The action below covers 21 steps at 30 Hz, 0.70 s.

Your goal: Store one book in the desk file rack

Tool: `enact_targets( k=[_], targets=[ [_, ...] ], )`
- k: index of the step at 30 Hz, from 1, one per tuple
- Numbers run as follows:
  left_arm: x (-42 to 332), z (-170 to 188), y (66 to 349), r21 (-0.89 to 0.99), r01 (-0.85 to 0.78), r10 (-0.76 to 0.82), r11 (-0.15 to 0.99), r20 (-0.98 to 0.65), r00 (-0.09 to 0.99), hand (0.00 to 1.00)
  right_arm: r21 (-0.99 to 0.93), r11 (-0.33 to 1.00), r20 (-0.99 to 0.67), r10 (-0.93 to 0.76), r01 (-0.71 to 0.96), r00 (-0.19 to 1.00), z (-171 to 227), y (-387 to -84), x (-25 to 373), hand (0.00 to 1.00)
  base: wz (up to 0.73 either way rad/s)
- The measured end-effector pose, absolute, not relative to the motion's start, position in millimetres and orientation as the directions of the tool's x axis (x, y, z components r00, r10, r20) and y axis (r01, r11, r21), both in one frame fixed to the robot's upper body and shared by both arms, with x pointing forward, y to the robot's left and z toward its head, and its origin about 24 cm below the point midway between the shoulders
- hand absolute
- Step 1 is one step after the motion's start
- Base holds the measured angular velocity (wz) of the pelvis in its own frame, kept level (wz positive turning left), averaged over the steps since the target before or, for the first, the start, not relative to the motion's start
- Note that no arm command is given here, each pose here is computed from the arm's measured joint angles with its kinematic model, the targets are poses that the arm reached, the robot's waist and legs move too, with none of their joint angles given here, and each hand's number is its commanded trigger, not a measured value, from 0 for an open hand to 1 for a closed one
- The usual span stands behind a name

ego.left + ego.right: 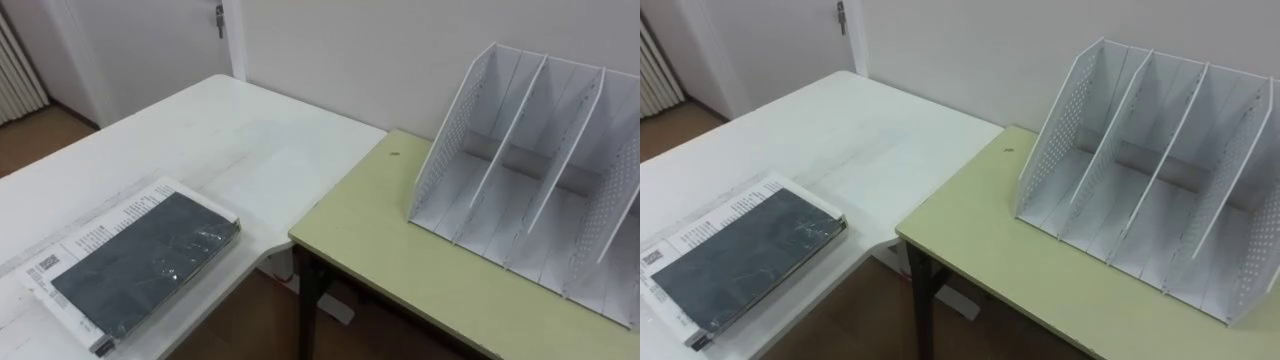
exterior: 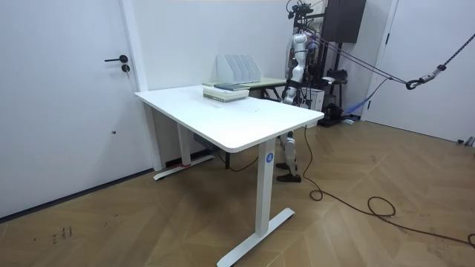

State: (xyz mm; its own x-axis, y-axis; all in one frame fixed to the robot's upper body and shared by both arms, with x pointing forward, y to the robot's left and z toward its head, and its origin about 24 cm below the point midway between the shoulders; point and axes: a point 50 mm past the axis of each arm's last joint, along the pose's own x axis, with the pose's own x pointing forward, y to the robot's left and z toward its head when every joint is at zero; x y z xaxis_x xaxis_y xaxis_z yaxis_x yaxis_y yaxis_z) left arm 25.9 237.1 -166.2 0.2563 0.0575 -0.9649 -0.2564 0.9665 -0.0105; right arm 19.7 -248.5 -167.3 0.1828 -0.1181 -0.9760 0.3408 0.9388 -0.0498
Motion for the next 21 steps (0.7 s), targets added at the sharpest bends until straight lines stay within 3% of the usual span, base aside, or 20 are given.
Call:
enact_targets(
  k=[11, 21],
  targets=[
    [32.9, -165.6, 236.8, 0.016, -0.179, 0.067, 0.984, -0.958, 0.28, 0.0, -0.052, 0.943, -0.972, -0.124, 0.328, 0.202, -166.9, -248.8, 21.8, 0.0, 0.0],
    [59.5, -161.5, 233.2, 0.086, 0.105, 0.045, 0.991, -0.939, 0.341, 0.0, -0.055, 0.963, -0.965, -0.119, 0.265, 0.232, -166.4, -247.9, 28.1, 0.0, 0.0]
  ],
)
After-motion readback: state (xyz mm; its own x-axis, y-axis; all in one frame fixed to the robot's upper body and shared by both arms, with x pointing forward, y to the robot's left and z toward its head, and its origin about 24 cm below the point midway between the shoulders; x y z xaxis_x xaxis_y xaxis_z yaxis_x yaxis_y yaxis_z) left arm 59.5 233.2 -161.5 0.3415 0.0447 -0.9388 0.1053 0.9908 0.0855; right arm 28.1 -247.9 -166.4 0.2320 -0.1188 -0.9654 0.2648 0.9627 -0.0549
